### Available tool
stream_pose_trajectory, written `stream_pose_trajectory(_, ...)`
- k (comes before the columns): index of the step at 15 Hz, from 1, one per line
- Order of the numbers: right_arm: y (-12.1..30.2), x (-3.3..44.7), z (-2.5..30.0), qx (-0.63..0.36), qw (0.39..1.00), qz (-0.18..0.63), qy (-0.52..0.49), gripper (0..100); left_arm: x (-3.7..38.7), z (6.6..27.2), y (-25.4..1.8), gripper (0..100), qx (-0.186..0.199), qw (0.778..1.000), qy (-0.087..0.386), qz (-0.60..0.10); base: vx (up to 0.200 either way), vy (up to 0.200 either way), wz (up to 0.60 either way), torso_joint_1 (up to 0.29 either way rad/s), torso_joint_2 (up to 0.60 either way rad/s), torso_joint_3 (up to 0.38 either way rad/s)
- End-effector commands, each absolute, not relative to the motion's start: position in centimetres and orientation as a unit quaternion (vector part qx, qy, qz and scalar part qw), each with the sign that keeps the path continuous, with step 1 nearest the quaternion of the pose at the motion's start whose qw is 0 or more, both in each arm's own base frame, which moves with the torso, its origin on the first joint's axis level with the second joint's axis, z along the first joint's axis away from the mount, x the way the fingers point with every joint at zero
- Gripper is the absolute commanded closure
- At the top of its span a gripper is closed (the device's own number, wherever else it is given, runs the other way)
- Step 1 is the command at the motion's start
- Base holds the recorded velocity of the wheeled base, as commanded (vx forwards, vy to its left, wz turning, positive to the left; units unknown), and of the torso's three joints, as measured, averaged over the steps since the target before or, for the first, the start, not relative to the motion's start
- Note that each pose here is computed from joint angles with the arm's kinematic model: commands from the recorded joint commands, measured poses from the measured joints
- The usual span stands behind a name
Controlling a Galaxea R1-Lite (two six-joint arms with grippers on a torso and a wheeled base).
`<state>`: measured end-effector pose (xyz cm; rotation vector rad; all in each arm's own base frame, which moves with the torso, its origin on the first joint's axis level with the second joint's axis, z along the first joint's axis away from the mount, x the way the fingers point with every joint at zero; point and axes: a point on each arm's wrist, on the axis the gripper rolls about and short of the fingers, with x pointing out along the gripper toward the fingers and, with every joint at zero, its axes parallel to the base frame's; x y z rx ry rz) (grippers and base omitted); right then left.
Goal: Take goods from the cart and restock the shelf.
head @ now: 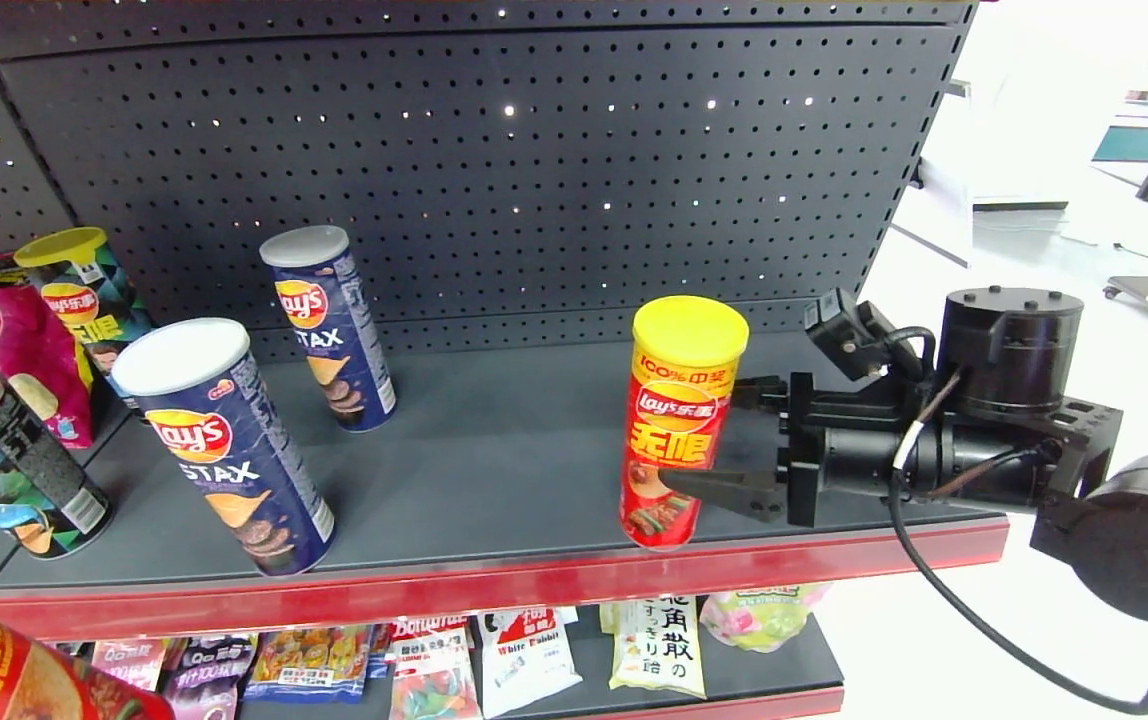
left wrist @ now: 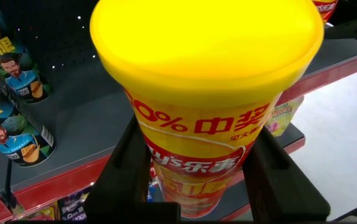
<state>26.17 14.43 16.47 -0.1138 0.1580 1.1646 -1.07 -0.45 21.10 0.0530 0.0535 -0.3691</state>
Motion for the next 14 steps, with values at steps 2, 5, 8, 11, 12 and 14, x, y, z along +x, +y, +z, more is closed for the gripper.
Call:
stream_pose_trajectory(2,12.3,21.8,17.3,-0.06,0.842,0.531,0.066,0,-0.9,21.0,-0.5,100,0.026,0.981,0.032,-0.192,0.0,0.0,0.0,0.0,0.0,0.0)
stream_pose_trajectory(5,9.2,16.7,16.7,-0.08,0.9,0.422,0.07,0,-0.9,20.9,-0.6,100,0.024,0.977,0.034,-0.211,0.0,0.0,0.0,0.0,0.0,0.0)
stream_pose_trajectory(8,6.4,12.6,18.0,-0.089,0.958,0.272,0.021,0,-0.7,20.9,-0.7,100,0.024,0.972,0.039,-0.23,0.0,0.0,0.0,0.0,0.0,0.0)
stream_pose_trajectory(11,3.3,7.4,20.2,-0.085,0.982,0.168,-0.01,0,-0.5,20.9,-0.8,100,0.044,0.968,0.039,-0.244,0.0,0.0,0.0,0.0,0.0,0.0)
stream_pose_trajectory(12,1.6,4.2,20.6,-0.09,0.987,0.136,0.008,0,-0.5,20.9,-0.8,100,0.052,0.968,0.037,-0.245,0.0,0.0,0.0,0.0,0.0,0.0)
stream_pose_trajectory(14,-0.8,-0.6,19.7,-0.101,0.989,0.096,0.048,0,-0.5,20.9,-0.8,100,0.053,0.967,0.037,-0.245,0.0,0.0,0.0,0.0,0.0,0.0)
